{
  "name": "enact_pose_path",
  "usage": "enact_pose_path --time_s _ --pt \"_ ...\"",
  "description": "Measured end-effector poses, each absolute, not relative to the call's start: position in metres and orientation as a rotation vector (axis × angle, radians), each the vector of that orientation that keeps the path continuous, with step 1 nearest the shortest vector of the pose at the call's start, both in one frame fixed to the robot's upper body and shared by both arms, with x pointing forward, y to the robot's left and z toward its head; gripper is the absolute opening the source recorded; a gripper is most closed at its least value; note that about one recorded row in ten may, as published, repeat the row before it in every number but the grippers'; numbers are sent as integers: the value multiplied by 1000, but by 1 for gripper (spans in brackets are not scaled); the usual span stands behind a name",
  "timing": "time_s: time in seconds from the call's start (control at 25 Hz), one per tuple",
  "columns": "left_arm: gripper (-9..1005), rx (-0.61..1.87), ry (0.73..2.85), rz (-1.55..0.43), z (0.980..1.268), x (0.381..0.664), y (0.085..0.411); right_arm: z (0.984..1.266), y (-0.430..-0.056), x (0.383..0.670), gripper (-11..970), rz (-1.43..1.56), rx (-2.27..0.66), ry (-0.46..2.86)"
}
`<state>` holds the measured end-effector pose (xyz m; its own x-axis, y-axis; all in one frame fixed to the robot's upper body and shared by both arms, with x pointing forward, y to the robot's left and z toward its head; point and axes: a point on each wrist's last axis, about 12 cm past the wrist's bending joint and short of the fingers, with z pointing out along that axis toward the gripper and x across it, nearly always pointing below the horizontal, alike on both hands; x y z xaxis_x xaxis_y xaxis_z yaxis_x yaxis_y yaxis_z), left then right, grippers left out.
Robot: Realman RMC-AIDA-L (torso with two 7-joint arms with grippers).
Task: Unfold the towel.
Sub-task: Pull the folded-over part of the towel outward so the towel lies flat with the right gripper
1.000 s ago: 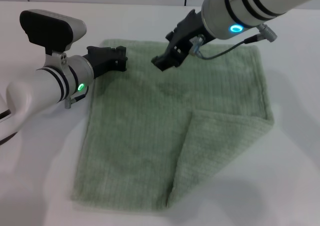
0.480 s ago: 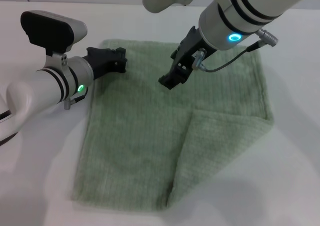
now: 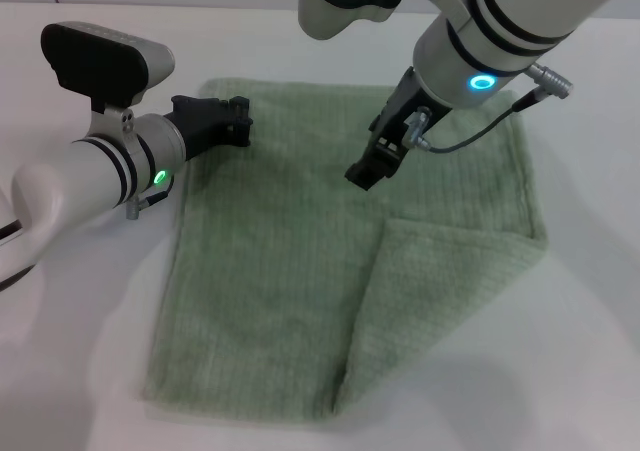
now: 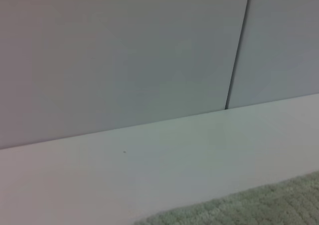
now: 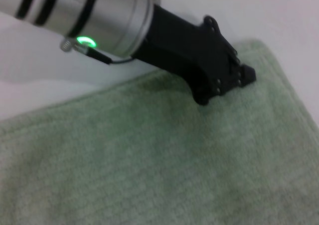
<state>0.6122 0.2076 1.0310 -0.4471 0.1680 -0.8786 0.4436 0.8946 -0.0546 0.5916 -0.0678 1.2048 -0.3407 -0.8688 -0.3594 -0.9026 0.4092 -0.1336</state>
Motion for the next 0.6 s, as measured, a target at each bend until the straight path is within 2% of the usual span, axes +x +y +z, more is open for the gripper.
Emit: enact_pose_path --time_s 0.6 --pt "-2 449 2035 -314 1031 613 211 1193 -81 592 618 94 -1454 2403"
